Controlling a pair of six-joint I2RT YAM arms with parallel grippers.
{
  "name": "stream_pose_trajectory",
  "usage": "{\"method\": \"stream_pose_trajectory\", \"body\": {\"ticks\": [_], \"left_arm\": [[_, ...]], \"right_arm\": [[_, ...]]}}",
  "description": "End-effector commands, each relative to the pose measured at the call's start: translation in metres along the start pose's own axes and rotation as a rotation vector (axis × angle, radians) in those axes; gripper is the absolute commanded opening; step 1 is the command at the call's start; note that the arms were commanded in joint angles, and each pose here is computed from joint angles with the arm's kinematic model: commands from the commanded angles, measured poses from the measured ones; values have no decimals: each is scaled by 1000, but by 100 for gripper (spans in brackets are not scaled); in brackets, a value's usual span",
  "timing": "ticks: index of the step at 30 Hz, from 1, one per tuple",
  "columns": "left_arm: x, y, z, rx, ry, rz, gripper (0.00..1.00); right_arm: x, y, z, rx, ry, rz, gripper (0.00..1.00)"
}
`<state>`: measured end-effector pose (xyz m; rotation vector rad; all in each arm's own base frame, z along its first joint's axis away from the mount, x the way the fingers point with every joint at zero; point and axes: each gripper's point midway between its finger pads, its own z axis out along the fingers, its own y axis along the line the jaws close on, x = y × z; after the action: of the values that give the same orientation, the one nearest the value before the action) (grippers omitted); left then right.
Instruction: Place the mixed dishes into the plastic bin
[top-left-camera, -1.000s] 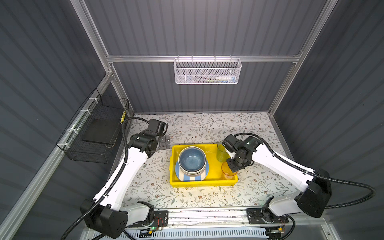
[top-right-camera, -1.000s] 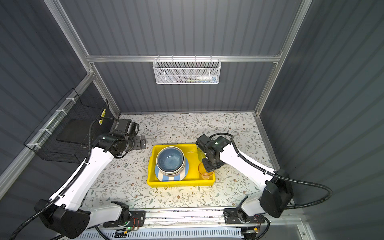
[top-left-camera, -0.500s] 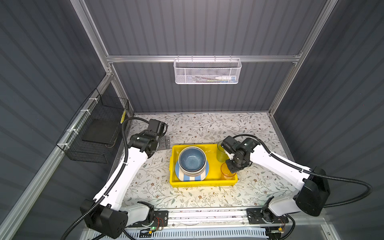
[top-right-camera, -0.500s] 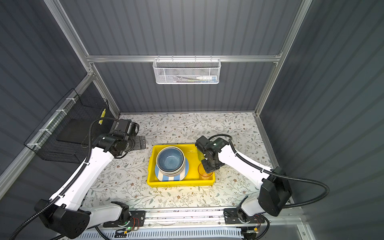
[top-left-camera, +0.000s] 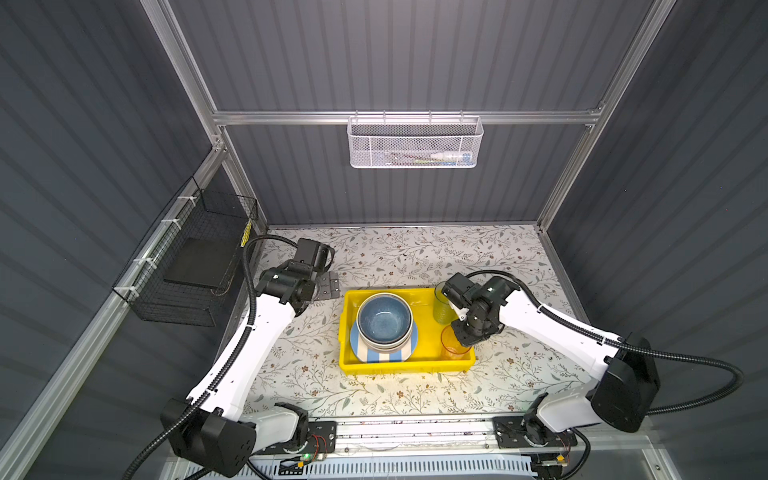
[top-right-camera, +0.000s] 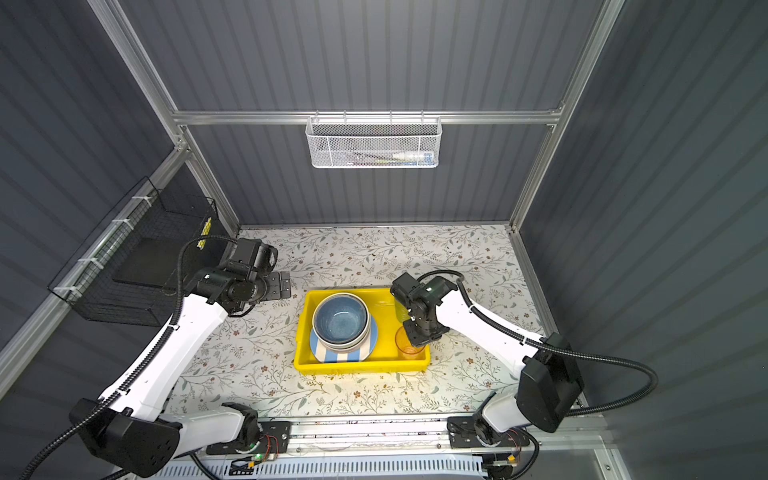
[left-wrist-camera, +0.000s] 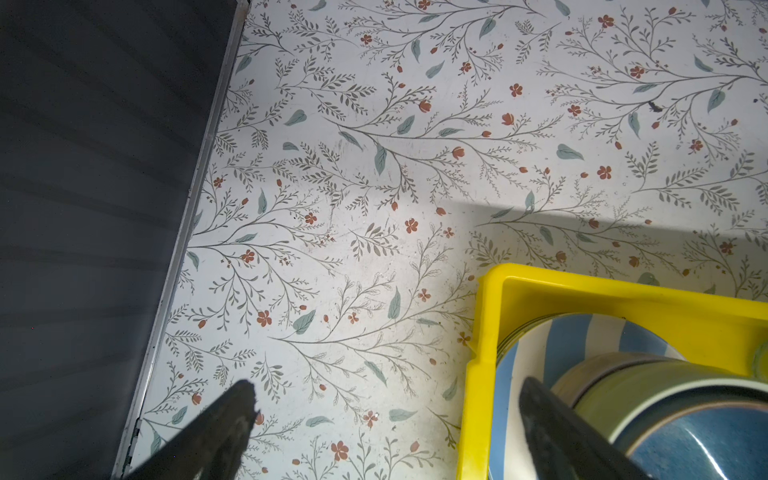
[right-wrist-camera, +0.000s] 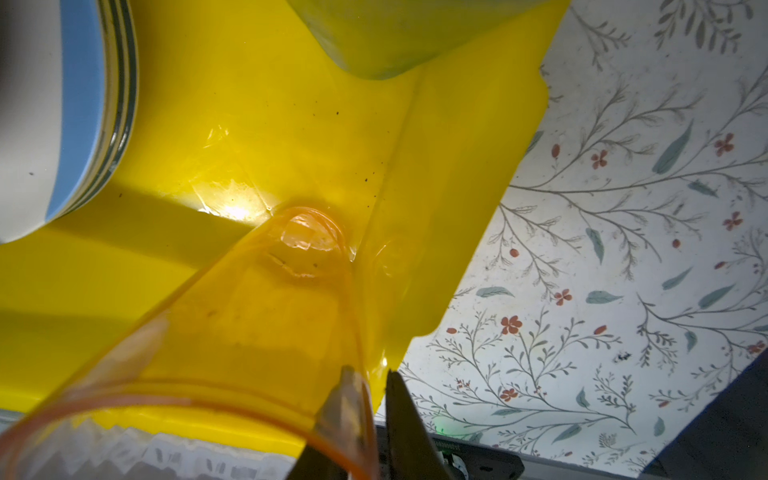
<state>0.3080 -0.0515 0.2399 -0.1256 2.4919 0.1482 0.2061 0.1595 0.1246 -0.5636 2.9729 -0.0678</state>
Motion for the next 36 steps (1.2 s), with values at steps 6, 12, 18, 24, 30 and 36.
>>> {"method": "stream_pose_trajectory", "body": {"ticks": [6, 12, 18, 24, 30, 36], "left_arm": [[2, 4, 8, -16, 2, 10, 100], [-9, 7, 7, -28, -27, 12, 100], [-24, 11, 13, -48, -75, -19, 100], [-35, 17, 26, -69, -110, -52, 100], [-41, 24, 41, -110, -159, -47, 100], [-47, 30, 60, -69, -240, -80, 100]], "right_arm": [[-2, 2, -20, -21, -33, 2, 23], [-19, 4, -40, -59, -116, -2, 29], [-45, -3, -71, -114, -239, 26, 47], [-77, -28, -104, -170, -418, 79, 55], [-108, -79, -121, -163, -640, 211, 84], [-122, -133, -110, -80, -807, 279, 97]]}}
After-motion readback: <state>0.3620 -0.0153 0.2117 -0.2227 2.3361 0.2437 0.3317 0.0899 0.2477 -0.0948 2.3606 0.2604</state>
